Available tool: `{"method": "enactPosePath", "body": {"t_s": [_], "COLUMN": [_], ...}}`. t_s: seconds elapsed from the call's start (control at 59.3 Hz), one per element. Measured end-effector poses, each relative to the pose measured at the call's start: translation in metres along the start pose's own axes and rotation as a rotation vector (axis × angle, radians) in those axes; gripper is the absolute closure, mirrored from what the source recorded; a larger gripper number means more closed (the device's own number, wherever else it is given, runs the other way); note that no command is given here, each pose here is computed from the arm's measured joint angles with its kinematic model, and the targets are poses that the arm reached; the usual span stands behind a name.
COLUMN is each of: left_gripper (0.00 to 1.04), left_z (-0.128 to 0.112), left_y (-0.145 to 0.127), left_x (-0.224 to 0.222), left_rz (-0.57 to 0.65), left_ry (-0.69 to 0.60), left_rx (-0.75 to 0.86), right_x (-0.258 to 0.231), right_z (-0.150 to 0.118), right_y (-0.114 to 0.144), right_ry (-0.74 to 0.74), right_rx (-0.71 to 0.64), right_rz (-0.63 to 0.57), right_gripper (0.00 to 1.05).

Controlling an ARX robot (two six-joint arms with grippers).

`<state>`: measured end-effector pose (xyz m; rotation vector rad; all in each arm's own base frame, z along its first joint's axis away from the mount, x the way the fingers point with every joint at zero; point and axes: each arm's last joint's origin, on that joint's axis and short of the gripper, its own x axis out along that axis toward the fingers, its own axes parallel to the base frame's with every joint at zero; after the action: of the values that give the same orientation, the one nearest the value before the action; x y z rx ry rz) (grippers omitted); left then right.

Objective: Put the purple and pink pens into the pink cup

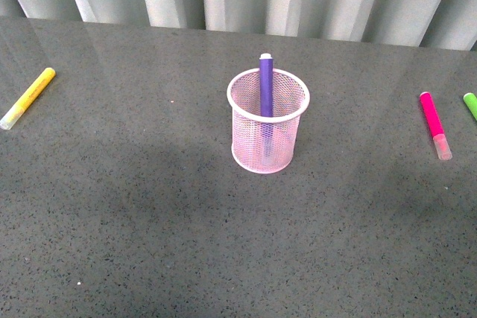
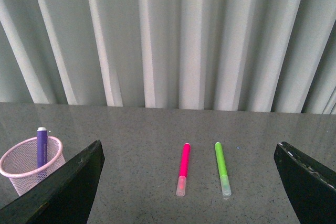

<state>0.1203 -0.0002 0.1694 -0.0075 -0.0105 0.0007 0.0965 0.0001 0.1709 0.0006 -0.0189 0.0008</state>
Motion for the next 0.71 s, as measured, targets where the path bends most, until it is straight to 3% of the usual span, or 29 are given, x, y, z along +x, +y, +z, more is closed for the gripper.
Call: {"method": "enactPosePath", "body": {"t_s": [0.708], "left_gripper": [1.01], "left_z": [-0.005], "left_y": [0.0], "left_x": [-0.021], "left_rz": [-0.003], "left_ry": [0.029], "left_rx": [0.0], "right_x": [0.0], "right_z": [0.0], "right_y": [0.0], "right_ry": [0.0], "right_rx": [0.0], "right_rz": [-0.001], "right_gripper": [0.07]}}
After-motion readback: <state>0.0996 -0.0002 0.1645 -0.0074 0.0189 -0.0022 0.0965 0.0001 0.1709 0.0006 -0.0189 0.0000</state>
